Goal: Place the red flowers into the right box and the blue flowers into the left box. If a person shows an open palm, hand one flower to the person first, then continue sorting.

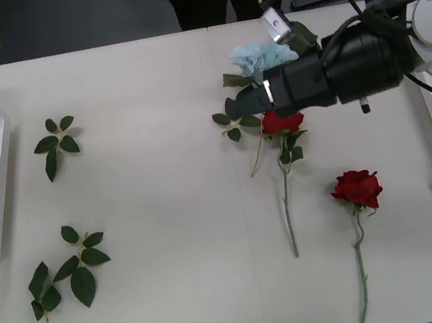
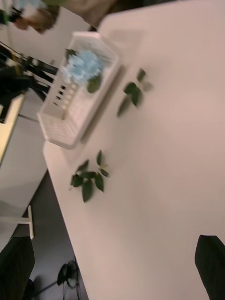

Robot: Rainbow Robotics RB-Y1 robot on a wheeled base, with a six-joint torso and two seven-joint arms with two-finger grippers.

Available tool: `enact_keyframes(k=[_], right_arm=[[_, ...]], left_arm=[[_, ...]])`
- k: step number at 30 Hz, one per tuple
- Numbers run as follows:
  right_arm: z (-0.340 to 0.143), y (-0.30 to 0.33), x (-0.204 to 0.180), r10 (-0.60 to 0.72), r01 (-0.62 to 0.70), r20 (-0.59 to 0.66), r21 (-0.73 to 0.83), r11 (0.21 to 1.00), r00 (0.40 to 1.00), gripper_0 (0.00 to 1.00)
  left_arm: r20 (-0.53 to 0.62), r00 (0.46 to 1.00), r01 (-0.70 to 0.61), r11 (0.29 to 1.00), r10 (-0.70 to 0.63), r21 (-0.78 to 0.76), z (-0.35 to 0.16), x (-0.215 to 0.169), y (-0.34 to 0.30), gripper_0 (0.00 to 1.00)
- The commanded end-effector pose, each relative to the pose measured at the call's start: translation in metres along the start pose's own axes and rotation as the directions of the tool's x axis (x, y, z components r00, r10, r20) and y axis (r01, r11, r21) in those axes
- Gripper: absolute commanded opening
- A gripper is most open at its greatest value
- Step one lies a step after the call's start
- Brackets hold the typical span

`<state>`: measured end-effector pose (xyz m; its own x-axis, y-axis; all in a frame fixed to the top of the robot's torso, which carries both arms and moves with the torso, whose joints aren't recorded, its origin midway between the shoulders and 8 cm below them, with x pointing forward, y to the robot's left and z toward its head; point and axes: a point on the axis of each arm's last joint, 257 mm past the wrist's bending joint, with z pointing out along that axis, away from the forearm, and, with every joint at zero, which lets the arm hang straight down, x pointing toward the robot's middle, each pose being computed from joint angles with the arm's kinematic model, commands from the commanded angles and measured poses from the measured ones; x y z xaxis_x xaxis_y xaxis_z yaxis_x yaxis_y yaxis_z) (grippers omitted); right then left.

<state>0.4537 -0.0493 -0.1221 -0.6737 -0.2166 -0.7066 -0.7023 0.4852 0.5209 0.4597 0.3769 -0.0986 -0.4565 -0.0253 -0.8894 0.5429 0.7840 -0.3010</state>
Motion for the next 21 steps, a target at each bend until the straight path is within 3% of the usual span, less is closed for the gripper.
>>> enact_keyframes(k=[1,7,11,21], right_arm=[[-0.026,-0.019,0.045,0.115,-0.101,-0.071,0.172,0.980,0.991,1.00],[-0.046,-0.036,0.093,0.265,-0.229,-0.062,0.346,0.910,0.962,1.00],[-0.057,-0.048,0.125,0.362,-0.305,-0.045,0.448,0.841,0.931,1.00],[-0.096,-0.083,0.182,0.488,-0.405,0.069,0.665,0.628,0.870,1.00]], left_arm=[[-0.067,0.998,-0.021,0.988,0.011,-0.153,-0.068,-0.008,0.058,0.00],[-0.076,0.995,0.042,0.938,-0.072,-0.343,-0.139,0.017,0.121,0.00],[-0.139,0.989,-0.018,0.892,-0.050,-0.452,-0.179,0.047,0.154,0.00],[-0.261,0.963,-0.092,0.831,-0.066,-0.548,-0.233,0.115,0.183,0.00]])
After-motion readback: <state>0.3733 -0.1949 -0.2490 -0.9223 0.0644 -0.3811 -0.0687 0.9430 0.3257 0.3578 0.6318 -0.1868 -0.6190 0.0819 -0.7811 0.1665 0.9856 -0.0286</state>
